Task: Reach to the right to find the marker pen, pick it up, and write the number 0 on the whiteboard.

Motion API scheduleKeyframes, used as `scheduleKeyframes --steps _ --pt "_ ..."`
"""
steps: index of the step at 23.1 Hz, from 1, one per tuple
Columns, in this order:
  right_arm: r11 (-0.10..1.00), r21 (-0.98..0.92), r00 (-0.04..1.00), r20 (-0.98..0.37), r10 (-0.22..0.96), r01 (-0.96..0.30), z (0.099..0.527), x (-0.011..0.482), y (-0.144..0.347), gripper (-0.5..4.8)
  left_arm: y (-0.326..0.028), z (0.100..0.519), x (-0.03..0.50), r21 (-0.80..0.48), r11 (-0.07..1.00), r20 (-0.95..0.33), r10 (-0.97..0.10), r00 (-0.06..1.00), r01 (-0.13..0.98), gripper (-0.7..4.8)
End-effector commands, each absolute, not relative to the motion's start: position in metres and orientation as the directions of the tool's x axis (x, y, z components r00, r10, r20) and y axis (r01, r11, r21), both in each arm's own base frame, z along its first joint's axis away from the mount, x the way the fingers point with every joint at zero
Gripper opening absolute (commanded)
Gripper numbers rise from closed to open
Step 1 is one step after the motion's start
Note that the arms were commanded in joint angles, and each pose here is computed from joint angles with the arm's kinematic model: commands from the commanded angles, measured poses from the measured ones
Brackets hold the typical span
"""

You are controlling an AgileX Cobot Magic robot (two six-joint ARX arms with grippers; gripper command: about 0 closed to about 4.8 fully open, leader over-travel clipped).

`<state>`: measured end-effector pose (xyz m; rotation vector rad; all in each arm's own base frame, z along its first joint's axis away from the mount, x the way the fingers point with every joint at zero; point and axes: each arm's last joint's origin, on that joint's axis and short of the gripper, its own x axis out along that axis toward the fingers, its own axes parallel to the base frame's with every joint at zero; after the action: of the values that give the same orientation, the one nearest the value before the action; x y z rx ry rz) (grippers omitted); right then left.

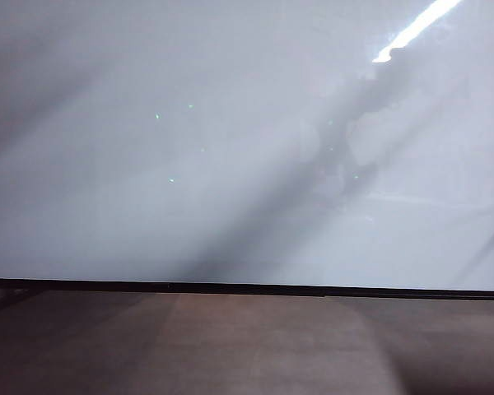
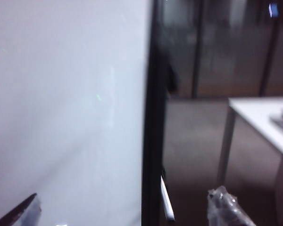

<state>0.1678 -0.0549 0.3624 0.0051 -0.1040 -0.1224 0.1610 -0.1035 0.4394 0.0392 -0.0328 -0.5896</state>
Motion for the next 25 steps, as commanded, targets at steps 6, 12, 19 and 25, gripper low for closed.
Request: scheduleKeyframes --steps 6,12,19,25 --pt "0.995 0.086 0.996 0.065 -0.054 0.048 0.305 0.256 -0.091 4.79 -0.216 0.412 0.218 0.172 0.652 -0.199 -0.711 0.674 0.738 -0.05" --pt "0.998 -0.005 0.997 0.043 -0.057 0.057 0.260 0.295 -0.108 4.79 -0.242 0.363 0.261 0.134 0.575 -0.310 -0.749 0.585 0.807 -0.05" --pt "0.993 -0.077 0.994 0.070 -0.086 0.091 0.190 0.332 -0.144 4.79 -0.256 0.333 0.288 0.180 0.538 -0.322 -0.759 0.566 0.823 -0.05" --pt "0.996 -0.094 0.996 0.089 -0.002 0.011 0.170 0.378 -0.164 4.79 -0.258 0.336 0.289 0.210 0.538 -0.279 -0.767 0.578 0.816 -0.05"
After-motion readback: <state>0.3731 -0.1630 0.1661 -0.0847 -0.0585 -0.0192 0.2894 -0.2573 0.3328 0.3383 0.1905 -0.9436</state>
